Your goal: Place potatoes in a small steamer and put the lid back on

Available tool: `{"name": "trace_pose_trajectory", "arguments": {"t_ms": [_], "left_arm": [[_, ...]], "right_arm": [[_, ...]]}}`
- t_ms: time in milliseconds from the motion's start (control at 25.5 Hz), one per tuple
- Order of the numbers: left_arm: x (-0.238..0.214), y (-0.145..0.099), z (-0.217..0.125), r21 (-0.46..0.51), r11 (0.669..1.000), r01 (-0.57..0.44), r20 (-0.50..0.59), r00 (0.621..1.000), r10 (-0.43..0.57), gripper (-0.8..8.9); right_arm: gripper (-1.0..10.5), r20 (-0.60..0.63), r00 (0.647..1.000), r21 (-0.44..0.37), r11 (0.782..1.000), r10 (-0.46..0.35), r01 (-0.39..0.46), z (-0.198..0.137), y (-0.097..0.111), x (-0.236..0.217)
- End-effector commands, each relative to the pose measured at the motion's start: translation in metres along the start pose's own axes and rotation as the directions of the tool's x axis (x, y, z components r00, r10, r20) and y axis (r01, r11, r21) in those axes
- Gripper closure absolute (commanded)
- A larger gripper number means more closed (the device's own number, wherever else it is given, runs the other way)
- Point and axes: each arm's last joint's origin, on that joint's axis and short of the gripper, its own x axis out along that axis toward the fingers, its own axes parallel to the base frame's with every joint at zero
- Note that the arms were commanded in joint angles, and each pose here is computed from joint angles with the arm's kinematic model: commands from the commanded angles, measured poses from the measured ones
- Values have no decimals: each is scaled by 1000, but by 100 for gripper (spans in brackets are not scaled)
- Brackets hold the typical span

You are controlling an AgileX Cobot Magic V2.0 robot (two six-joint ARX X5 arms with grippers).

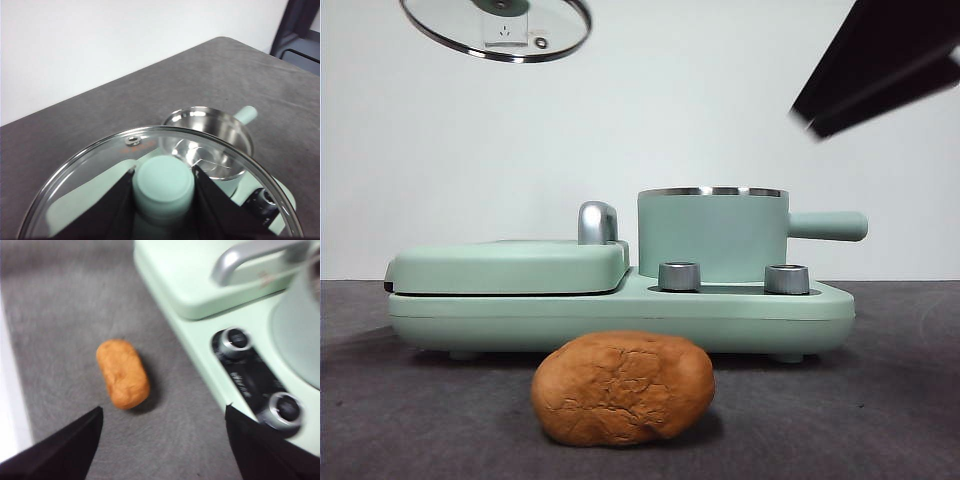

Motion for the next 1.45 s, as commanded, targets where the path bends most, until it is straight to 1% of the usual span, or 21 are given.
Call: {"name": "trace_pose_trajectory", "arguments": {"t_ms": [39,353,588,666,862,1136,1254,1293,1411,1450], "left_arm": [[-6,1,7,27,1000,-12,37,999,11,797],[-7,2,8,25,1000,-17,39,999,16,797],[-7,2,7,23,1000,-17,36,999,16,797],[-7,2,7,23,1000,-17,35,999,16,797],[-8,2,7,24,1000,-17,36,999,16,797],[-7,2,7,24,1000,-17,32,999,16,797],[-7,2,6,22,1000,-14,21,1000,14,797],[-7,2,6,22,1000,-14,21,1000,14,797],[-7,2,6,22,1000,-14,21,1000,14,797],[-7,2,6,22,1000,-14,21,1000,14,797]], "right_arm": [[553,-23,999,-70,997,37,-39,8,3,19],[553,-80,987,-120,982,140,-149,11,13,74],[553,-130,974,-132,970,187,-204,6,20,106],[553,-144,970,-131,968,194,-213,4,21,114],[553,-191,968,-129,973,163,-190,-4,21,133],[560,-252,950,-99,972,183,-213,-15,22,147],[659,-253,948,-79,973,191,-217,-14,26,148],[681,-254,948,-65,974,193,-216,-14,27,148],[681,-268,943,11,979,198,-202,-14,28,143],[681,-271,942,25,980,199,-199,-13,29,139]]}}
